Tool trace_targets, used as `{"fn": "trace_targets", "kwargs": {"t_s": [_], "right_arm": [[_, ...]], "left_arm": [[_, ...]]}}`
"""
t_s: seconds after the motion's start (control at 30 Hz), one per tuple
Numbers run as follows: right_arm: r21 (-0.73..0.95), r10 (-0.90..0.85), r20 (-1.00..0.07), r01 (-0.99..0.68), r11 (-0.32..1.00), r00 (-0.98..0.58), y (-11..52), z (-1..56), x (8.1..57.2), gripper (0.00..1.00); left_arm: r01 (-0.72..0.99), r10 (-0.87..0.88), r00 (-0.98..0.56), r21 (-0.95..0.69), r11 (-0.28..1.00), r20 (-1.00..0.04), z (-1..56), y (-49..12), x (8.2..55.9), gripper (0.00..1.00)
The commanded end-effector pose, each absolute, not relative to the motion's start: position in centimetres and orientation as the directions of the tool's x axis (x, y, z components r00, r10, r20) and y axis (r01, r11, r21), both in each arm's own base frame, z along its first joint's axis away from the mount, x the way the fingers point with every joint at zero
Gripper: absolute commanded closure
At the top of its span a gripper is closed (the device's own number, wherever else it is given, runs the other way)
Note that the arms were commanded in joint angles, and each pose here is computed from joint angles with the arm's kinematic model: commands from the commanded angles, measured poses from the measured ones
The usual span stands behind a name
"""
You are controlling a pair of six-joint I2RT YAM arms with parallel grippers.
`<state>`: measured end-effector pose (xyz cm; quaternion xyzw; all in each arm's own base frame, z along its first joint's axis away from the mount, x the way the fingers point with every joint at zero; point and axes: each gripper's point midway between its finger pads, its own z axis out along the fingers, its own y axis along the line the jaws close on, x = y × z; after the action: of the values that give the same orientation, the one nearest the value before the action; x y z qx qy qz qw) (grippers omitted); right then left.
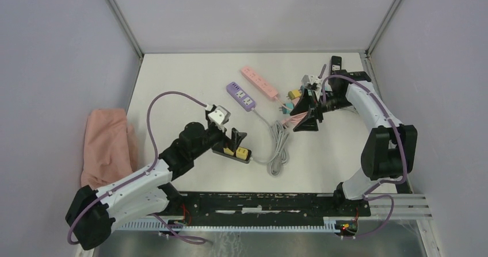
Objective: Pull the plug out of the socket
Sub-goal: Remove the plug from the socket.
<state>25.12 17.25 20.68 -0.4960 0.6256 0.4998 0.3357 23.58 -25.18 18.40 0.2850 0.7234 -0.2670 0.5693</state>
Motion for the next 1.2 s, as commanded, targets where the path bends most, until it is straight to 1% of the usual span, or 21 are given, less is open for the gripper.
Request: {"fn": "trace_targets", "kwargs": {"t_s": [0.0,0.07,0.13,0.2,0.23,0.27,0.33,0.43,0.53,0.6,0.7,0.83,0.9,1.0,1.17], "right_arm": [[0.197,-0.334,-0.929,-0.976,-0.090,-0.157,18.9,21.4,24.4,0.19],[0.200,-0.402,-0.903,-0.976,-0.082,-0.151,19.8,20.7,24.5,0.19],[0.169,-0.496,-0.858,-0.985,-0.025,-0.135,21.0,19.5,25.3,0.17],[0.093,-0.555,-0.828,-0.996,0.015,-0.086,22.5,18.8,25.9,0.13],[0.068,-0.571,-0.818,-0.998,0.009,-0.061,23.3,18.6,25.8,0.12],[0.056,-0.585,-0.810,-0.998,0.001,-0.045,24.3,18.7,25.7,0.12],[0.098,-0.605,-0.792,-0.995,0.001,-0.079,26.7,18.4,24.6,0.15],[0.115,-0.654,-0.750,-0.993,0.017,-0.098,30.0,17.1,22.9,0.17],[0.136,-0.684,-0.718,-0.990,0.039,-0.126,33.1,15.6,21.0,0.17],[0.112,-0.712,-0.690,-0.991,0.070,-0.128,34.4,14.5,20.5,0.18],[0.071,-0.737,-0.661,-0.990,0.124,-0.140,35.6,13.2,20.6,0.17],[0.022,-0.750,-0.642,-0.982,0.190,-0.159,36.5,11.9,21.1,0.18],[0.009,-0.759,-0.633,-0.982,0.191,-0.153,36.8,11.1,20.9,0.21],[-0.027,-0.780,-0.609,-0.979,0.202,-0.145,37.1,9.9,20.9,0.23],[-0.004,-0.796,-0.584,-0.980,0.198,-0.158,37.3,8.4,20.4,0.33]], "left_arm": [[0.658,0.000,-0.117,-0.077,0.749,-0.993,19.7,-22.2,25.5,0.01],[0.638,-0.031,-0.132,-0.109,0.762,-0.991,19.2,-21.5,25.7,0.01],[0.623,-0.049,-0.136,-0.124,0.772,-0.989,19.0,-21.0,25.8,0.01],[0.584,-0.066,-0.143,-0.138,0.800,-0.988,18.6,-20.2,26.1,0.01],[0.558,-0.077,-0.148,-0.148,0.816,-0.986,18.4,-19.7,26.3,0.01],[0.514,-0.102,-0.158,-0.170,0.841,-0.982,18.2,-18.9,26.6,0.01],[0.418,-0.150,-0.186,-0.217,0.882,-0.971,17.7,-17.1,27.4,0.01],[0.307,-0.247,-0.236,-0.313,0.899,-0.940,16.9,-15.2,27.9,0.00],[0.221,-0.314,-0.302,-0.386,0.895,-0.900,15.6,-14.1,28.1,0.04],[0.172,-0.336,-0.351,-0.413,0.894,-0.874,14.6,-13.8,28.1,0.08],[0.106,-0.351,-0.404,-0.424,0.899,-0.845,13.5,-13.3,28.0,0.12],[0.072,-0.364,-0.420,-0.431,0.900,-0.831,13.0,-13.0,28.0,0.15],[0.053,-0.369,-0.421,-0.429,0.902,-0.829,12.7,-12.8,28.0,0.17],[0.041,-0.372,-0.429,-0.429,0.902,-0.823,12.3,-12.7,28.0,0.18],[0.042,-0.367,-0.432,-0.425,0.904,-0.824,12.2,-12.6,27.9,0.20]]}}
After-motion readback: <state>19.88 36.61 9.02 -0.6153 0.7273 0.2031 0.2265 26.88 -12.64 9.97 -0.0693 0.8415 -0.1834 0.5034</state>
